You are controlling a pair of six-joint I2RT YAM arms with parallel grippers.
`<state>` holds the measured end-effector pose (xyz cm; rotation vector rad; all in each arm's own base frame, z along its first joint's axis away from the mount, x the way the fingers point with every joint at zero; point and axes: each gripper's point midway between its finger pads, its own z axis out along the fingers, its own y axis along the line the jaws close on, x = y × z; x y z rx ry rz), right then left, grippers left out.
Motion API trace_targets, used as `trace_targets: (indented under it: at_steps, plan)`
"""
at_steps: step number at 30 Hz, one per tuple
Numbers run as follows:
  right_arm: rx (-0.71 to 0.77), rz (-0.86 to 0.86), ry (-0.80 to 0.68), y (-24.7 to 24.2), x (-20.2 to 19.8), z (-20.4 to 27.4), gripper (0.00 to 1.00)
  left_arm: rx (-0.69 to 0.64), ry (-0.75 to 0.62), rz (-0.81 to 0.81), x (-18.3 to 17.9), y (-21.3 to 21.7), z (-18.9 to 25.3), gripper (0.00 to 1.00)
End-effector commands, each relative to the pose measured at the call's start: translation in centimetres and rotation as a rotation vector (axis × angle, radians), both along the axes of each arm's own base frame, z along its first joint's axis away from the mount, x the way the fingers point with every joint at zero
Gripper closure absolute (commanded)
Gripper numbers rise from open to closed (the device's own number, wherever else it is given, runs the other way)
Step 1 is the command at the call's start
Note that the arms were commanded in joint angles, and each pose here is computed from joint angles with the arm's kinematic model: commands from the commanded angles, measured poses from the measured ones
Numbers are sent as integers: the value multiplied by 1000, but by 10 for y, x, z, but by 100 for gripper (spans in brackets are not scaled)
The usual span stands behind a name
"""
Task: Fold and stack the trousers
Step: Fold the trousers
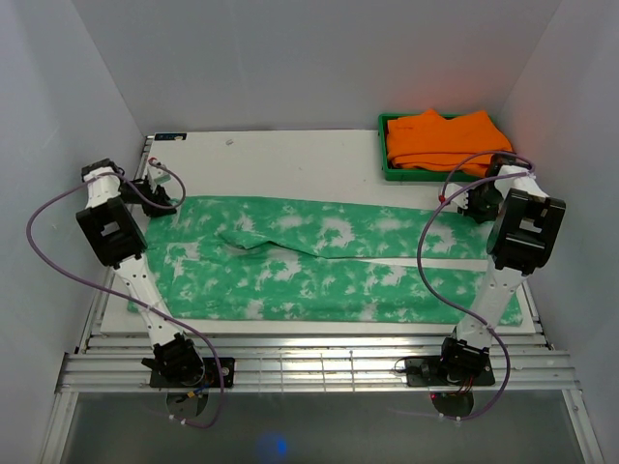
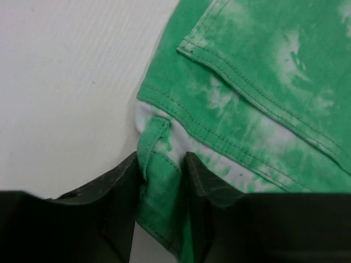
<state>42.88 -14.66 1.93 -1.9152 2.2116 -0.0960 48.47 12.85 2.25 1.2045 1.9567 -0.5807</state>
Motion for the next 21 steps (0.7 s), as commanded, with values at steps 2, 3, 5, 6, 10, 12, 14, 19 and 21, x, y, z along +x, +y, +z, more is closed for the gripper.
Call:
trace_targets:
  at_steps: [2, 3, 5, 6, 10, 12, 14, 19, 21]
  plan:
    - [72, -34, 69, 8, -21, -15, 92, 137, 77, -98, -14, -3, -39, 75]
    - [95, -43, 47, 11, -16, -10, 92, 142, 72, -98, -15, -4, -33, 86]
    - [135, -88, 1, 14, -5, 7, 92, 126, 50, -72, -10, -5, -21, 100]
    - [143, -100, -18, 13, -2, 12, 92, 126, 20, -50, -5, -4, -5, 100]
    - [193, -164, -151, 7, 15, 56, 92, 76, -120, 149, 23, 7, 46, 100]
    - [240, -197, -207, 7, 19, 75, 92, 69, -205, 241, 30, 17, 71, 100]
    - [253, -209, -260, 3, 18, 97, 92, 77, -334, 301, 30, 21, 100, 100]
    - [284, -202, -337, 5, 4, 124, 92, 117, -680, 403, 34, 27, 159, 100]
    - [272, -181, -331, 5, -5, 121, 92, 107, -741, 436, 22, 22, 166, 100]
